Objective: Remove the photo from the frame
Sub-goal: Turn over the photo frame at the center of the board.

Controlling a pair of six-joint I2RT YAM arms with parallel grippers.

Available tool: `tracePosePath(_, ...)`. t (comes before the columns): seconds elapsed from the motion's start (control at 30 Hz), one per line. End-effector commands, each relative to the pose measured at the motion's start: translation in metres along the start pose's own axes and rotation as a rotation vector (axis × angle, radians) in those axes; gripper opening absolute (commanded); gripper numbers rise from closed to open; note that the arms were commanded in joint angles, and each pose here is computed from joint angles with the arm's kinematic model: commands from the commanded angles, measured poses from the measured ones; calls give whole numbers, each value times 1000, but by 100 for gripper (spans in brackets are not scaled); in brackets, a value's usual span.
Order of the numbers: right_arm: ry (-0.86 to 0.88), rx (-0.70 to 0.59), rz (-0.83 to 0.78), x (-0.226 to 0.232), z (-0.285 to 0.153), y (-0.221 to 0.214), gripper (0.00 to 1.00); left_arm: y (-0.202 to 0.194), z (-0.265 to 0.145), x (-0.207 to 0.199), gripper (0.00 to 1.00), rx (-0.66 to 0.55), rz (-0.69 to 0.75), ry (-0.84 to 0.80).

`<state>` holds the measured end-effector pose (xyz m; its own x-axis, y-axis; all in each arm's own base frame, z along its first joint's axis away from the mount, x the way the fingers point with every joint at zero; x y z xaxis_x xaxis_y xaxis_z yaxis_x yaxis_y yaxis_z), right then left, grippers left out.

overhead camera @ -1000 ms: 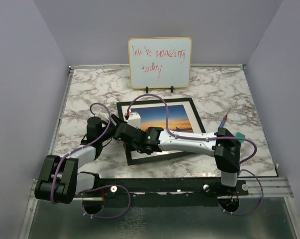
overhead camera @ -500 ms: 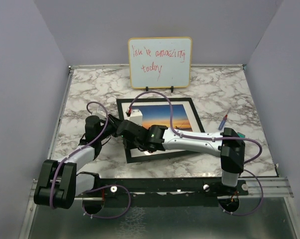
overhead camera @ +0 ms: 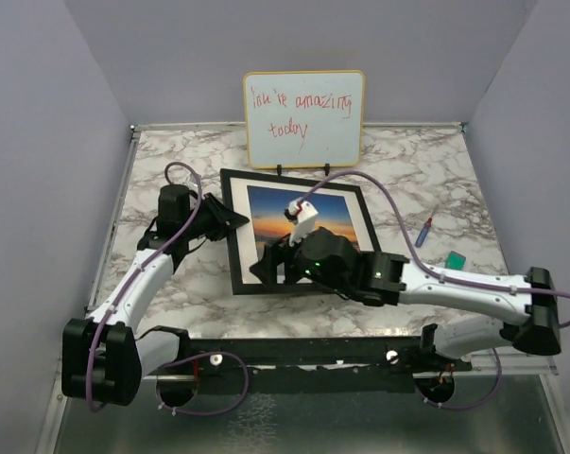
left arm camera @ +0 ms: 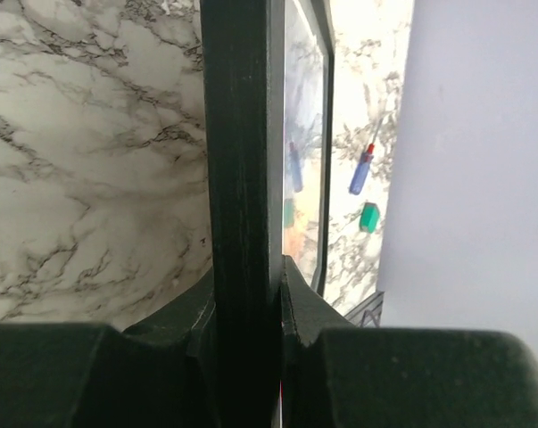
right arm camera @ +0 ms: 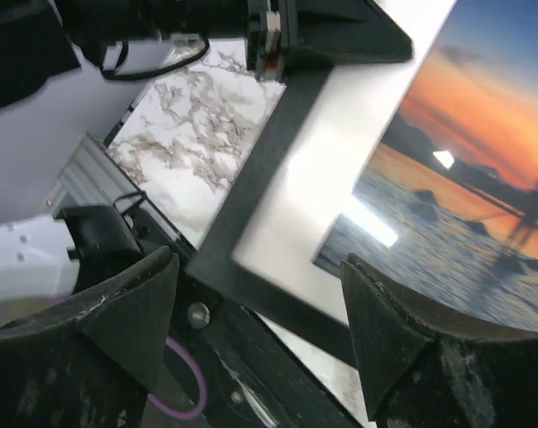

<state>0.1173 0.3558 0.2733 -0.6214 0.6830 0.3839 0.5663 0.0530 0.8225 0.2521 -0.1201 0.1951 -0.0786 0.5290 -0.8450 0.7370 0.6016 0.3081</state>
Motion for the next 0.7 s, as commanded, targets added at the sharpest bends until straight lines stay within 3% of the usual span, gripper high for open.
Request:
tracePosePath(0.0, 61, -172, -191, -22, -32, 2, 79, 4, -13, 8, 0, 33, 162, 156)
tracePosePath(0.13, -56, -214, -230, -50, -58, 2, 85, 15, -28, -7, 0, 4, 224, 209)
tracePosePath(0.37, -348, -83, -109, -71, -72, 2, 91, 51, -63, -57, 0, -117, 343, 295)
tracePosePath(0.5, -454, -78, -4, -75, -74, 2, 96, 69, -81, -83, 0, -161, 392, 347)
tracePosePath(0.57, -408, -89, 39, -68, -76, 8, 98, 75, -90, -93, 0, -187, 404, 363)
tracePosePath(0.67, -203, -120, 64, -41, -80, 26, 98, 80, -97, -105, 0, -201, 412, 357)
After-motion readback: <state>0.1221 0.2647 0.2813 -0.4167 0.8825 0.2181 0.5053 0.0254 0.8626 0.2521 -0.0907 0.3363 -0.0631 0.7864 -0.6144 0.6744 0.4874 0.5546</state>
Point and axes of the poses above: each gripper's point midway between its finger pads, its own z axis out along the fingers, its own x axis along the line the jaws close on, y = z × x, the point moved 7 cm from there along -z, back along the fingers, and after that the axes turned 2 degrees about -z, right-handed, at the moved point
